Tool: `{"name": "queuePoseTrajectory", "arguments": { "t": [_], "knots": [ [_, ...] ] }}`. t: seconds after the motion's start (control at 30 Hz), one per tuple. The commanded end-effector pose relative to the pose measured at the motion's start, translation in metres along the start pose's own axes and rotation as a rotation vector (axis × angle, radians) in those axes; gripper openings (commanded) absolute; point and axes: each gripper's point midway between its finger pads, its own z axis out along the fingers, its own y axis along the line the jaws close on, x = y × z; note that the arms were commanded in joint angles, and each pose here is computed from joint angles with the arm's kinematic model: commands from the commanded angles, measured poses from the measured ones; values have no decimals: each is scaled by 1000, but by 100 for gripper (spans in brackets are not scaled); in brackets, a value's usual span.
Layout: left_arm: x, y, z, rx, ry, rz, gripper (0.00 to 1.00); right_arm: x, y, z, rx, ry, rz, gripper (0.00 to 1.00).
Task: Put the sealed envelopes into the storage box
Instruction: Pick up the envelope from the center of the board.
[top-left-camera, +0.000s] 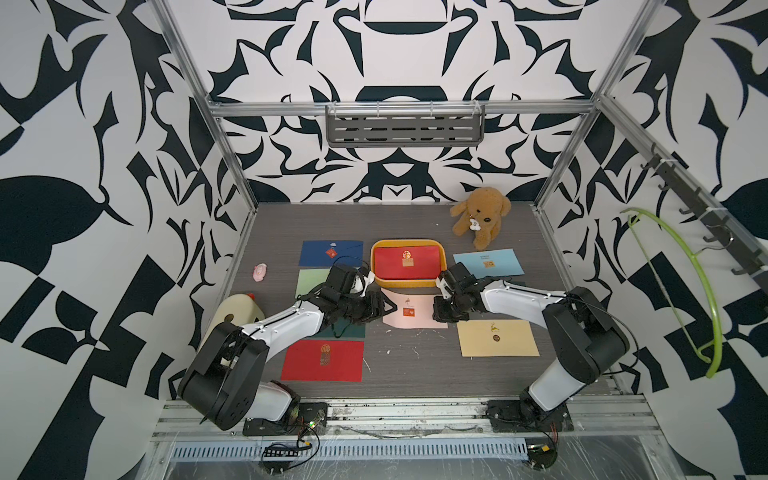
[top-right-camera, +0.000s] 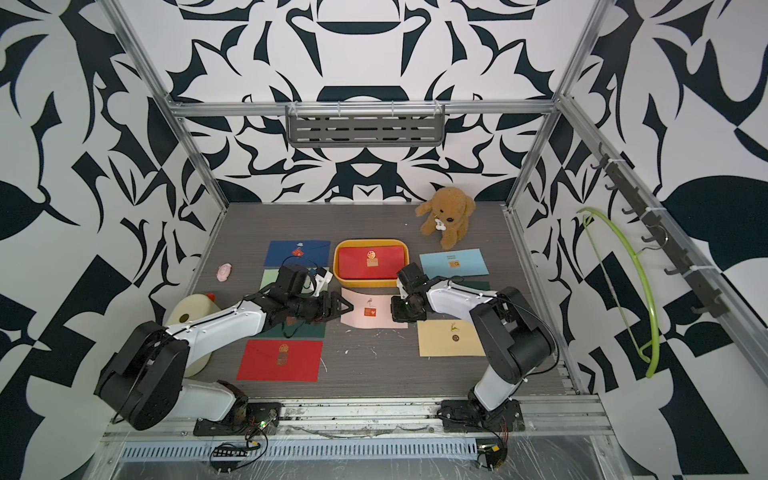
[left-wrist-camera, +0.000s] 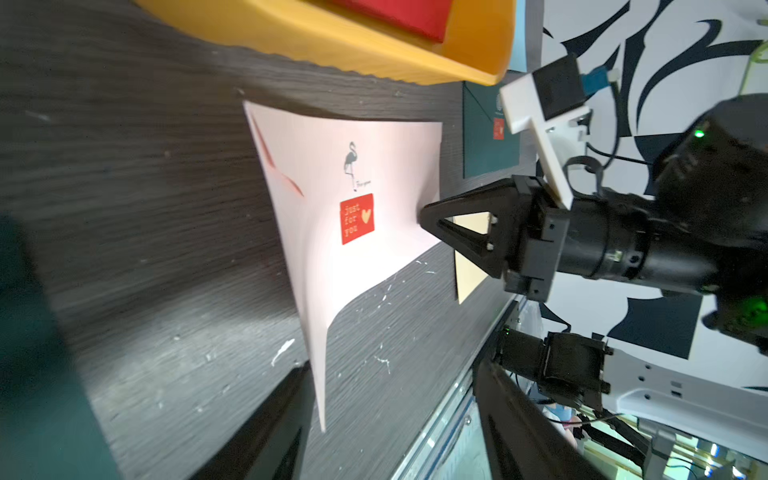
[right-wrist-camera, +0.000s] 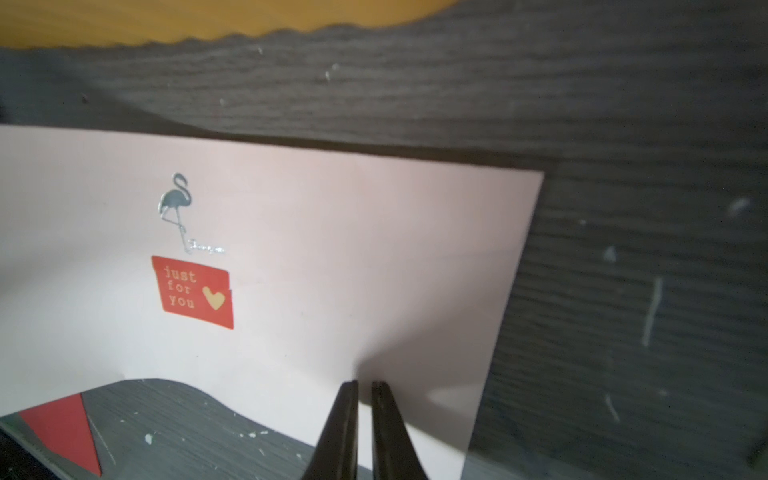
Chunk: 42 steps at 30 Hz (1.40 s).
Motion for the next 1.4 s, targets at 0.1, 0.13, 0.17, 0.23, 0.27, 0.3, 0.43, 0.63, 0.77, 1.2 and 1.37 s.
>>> {"name": "queuePoseTrajectory", "arguments": {
  "t": [0.1,0.13,0.17,0.23,0.27,0.3,0.43,0.63,0.77,1.2,1.37],
  "knots": [
    [8,12,8,-27,51,17,65,45,-28,27,85,164,33,15],
    [9,16,9,-46,55,22,64,45,-28,27,83,164,33,15],
    [9,21,10,-71,58,29,63,45,-28,27,83,165,32,15],
    [7,26,10,-108,64,47,59,46,-28,27,81,167,32,15],
    [7,29,10,-129,69,58,57,46,-28,27,80,168,33,15],
    [7,32,11,-141,74,65,55,47,-28,27,80,170,32,15],
    [3,36,11,-172,82,94,46,49,-29,27,82,178,28,15],
    [0,37,13,-168,85,98,21,49,-27,24,72,174,27,15],
    [5,36,16,-132,117,103,2,45,-20,13,49,148,7,16],
    [24,-44,-18,181,208,364,0,-10,68,-116,-127,-17,-441,62],
    [23,-80,-31,304,242,410,0,-31,84,-147,-137,-59,-557,71]
  ]
}}
